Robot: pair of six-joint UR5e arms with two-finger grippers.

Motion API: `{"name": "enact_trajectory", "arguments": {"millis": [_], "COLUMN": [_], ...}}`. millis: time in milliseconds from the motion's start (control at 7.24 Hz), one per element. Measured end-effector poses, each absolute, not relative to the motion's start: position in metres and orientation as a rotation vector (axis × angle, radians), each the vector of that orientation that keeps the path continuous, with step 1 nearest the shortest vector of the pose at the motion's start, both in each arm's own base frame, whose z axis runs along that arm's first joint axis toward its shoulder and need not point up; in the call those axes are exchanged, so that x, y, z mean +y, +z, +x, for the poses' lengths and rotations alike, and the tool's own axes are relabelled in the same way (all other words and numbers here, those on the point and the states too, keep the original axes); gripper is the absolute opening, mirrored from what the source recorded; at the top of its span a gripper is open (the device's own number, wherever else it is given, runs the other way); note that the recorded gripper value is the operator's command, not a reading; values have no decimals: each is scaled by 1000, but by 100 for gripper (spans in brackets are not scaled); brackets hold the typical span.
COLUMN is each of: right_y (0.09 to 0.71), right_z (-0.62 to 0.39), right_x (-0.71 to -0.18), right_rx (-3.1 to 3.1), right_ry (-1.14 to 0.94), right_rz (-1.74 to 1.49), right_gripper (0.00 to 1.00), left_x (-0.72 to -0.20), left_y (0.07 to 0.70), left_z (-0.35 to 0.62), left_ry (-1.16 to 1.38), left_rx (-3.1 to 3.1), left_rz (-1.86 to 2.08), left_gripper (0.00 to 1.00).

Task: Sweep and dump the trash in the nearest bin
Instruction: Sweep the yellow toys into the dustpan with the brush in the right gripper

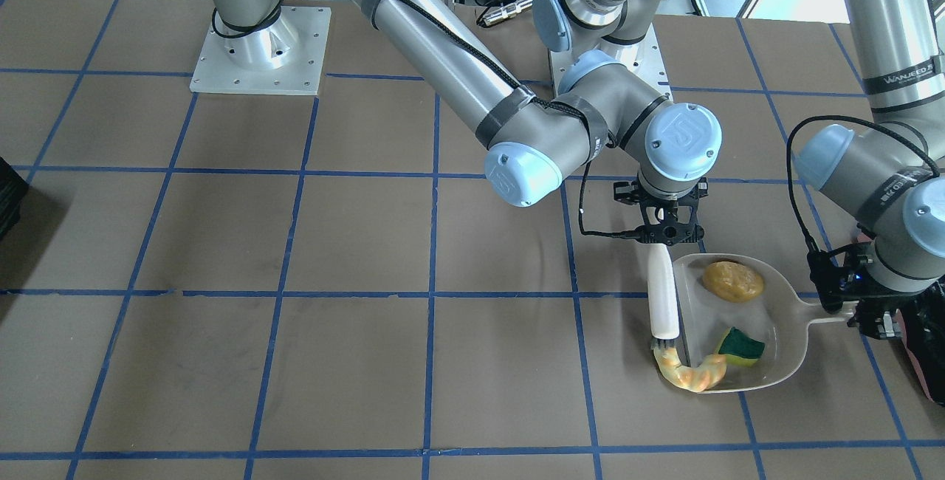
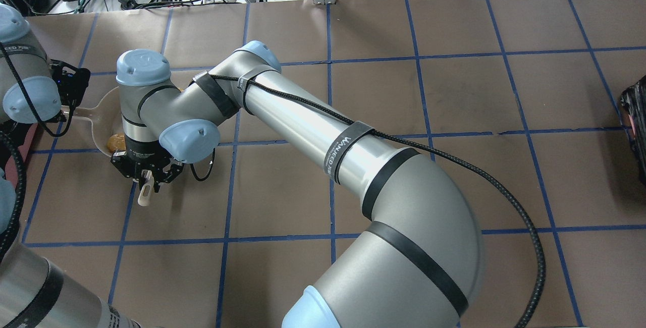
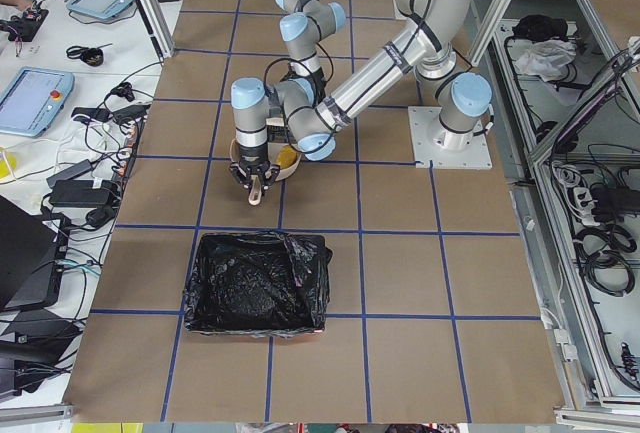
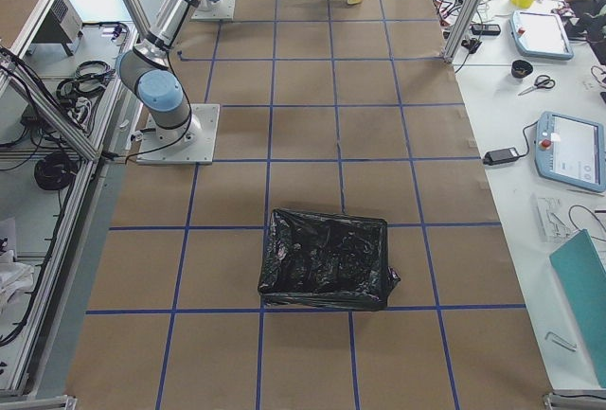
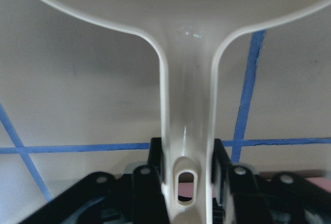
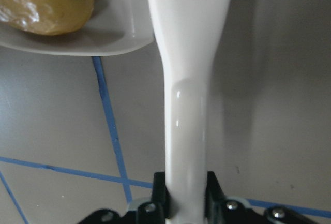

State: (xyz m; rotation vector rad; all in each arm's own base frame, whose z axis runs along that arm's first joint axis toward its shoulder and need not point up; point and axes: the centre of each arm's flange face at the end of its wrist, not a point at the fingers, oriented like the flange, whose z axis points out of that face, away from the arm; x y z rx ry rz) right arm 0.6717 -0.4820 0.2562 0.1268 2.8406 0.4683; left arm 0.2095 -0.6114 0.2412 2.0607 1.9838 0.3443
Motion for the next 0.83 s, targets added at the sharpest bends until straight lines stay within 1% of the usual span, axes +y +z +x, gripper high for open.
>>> {"name": "enact_trajectory", "arguments": {"millis": [276, 553, 691, 829], "right_y": [259, 252, 245, 234], "right_z": [640, 637, 645, 658], "right_x": [-514, -540, -548, -551], "right_rx": [2856, 2799, 2776, 2770], "right_ry": [517, 476, 448, 420], "right_rz": [339, 575, 607, 554], "right_gripper": [0, 0, 0, 0], "left_x": [-611, -610, -610, -610], "left_y": [241, 241, 241, 241], "left_z": [209, 209, 209, 209], "left_ry": [343, 342, 342, 342], "left_rx": [1995, 1998, 1998, 1998], "left_rz": [2050, 2047, 2046, 2045], "left_gripper": [0, 0, 0, 0]}}
